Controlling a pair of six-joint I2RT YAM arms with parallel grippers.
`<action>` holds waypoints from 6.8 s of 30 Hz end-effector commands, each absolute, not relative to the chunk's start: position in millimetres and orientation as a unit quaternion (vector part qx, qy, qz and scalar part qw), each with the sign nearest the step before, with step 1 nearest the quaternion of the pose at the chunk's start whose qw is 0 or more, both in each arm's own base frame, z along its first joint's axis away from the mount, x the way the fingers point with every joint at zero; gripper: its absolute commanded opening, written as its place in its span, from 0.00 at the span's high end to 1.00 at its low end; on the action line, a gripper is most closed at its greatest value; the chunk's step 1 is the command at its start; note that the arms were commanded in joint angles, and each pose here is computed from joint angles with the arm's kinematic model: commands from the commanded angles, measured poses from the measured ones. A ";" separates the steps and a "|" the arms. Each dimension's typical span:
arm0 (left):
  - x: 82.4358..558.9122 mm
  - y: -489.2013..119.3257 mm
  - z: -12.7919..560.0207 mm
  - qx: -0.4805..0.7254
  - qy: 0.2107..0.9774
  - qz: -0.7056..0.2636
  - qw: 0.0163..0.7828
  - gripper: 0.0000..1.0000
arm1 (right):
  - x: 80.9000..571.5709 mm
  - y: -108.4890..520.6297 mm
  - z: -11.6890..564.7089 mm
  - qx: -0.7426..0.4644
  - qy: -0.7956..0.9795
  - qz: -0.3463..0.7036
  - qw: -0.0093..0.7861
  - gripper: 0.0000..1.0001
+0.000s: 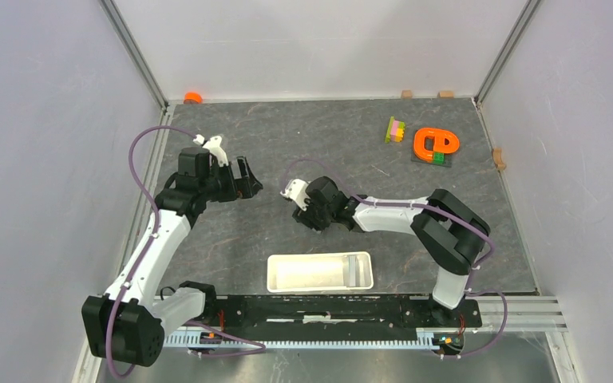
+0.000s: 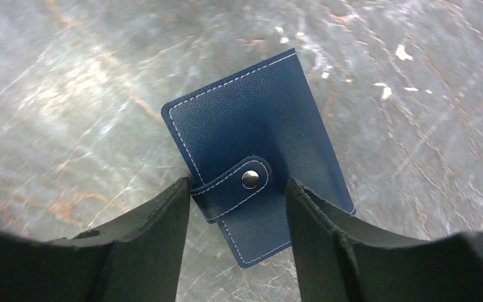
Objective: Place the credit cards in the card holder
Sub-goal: Pick up the card holder from the center of the board, then open the card holder, then place the card holder at the center of the board.
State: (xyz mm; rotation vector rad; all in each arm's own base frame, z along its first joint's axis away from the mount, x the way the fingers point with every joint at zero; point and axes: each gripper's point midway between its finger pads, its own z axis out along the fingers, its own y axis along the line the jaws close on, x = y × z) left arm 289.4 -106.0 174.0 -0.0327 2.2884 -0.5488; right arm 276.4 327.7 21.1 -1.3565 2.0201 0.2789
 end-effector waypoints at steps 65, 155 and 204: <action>271.3 -275.0 182.2 0.064 0.795 -0.565 0.211 0.98 | 240.9 314.0 188.7 -0.240 0.704 0.440 0.503 0.42; 290.3 -230.2 105.5 -0.219 0.779 -0.371 0.456 0.84 | 259.5 267.2 116.8 -0.073 0.822 0.301 0.478 0.21; 251.3 -268.5 63.6 -0.021 0.885 -0.367 0.287 0.09 | 260.2 264.6 101.7 -0.087 0.849 0.247 0.459 0.25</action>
